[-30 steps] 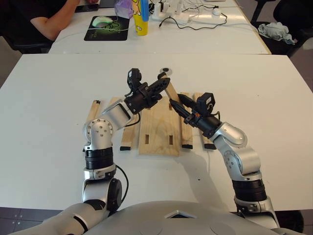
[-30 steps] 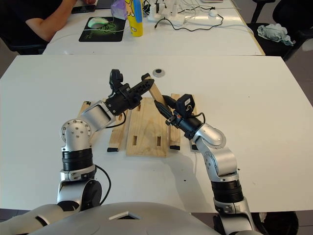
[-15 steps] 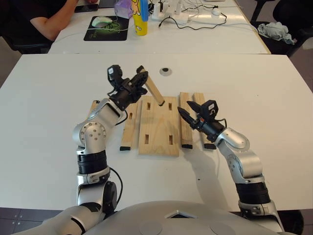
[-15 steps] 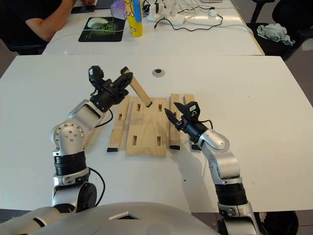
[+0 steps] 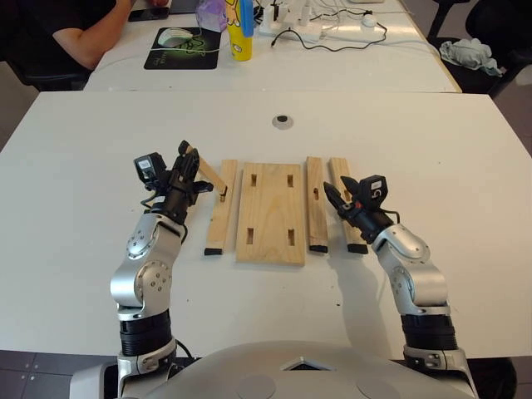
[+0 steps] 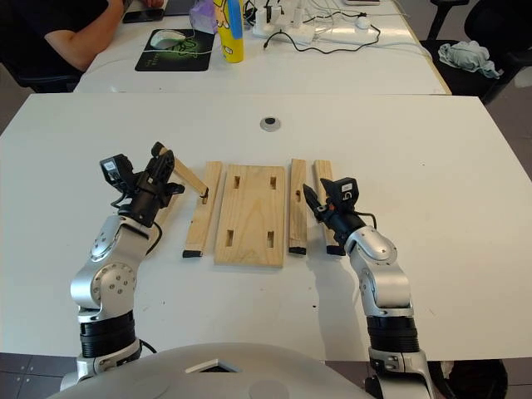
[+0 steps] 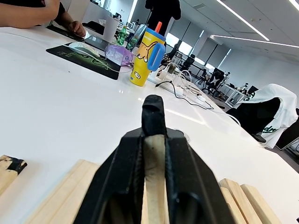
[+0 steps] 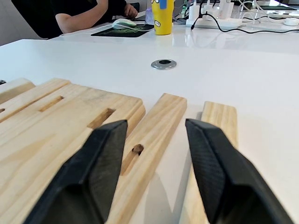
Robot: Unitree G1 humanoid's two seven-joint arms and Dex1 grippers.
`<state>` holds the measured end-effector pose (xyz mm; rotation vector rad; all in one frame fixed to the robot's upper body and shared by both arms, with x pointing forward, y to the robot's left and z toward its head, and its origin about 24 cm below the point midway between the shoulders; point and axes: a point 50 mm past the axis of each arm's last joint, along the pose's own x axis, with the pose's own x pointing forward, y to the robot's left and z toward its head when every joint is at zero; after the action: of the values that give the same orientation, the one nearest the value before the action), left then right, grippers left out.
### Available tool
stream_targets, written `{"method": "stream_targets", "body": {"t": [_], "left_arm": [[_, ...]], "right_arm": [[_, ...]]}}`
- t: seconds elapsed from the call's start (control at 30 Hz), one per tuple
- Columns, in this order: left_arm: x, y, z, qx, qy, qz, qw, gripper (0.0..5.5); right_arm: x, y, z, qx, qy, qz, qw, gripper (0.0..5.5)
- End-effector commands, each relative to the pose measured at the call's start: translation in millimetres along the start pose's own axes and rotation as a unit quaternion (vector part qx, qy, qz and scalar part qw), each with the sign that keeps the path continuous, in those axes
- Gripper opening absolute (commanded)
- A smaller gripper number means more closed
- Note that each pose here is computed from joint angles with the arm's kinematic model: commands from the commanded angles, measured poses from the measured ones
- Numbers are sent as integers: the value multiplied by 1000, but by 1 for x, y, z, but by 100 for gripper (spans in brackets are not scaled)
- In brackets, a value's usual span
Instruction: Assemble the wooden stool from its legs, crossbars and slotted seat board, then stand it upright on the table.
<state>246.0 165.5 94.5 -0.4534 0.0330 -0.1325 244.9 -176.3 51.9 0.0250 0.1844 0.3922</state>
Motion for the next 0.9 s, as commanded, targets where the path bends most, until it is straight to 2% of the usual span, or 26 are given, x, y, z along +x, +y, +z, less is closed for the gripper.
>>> {"method": "stream_targets", "body": {"t": [0.03, 0.9], "left_arm": [[5, -1, 1, -2, -14, 1, 1000, 43], [-2, 9, -16, -42, 20, 48, 998, 43]], "right_arm": [[6, -1, 4, 0, -6, 8, 1000, 231], [9, 2, 2, 7, -1, 18, 1000, 231]]}}
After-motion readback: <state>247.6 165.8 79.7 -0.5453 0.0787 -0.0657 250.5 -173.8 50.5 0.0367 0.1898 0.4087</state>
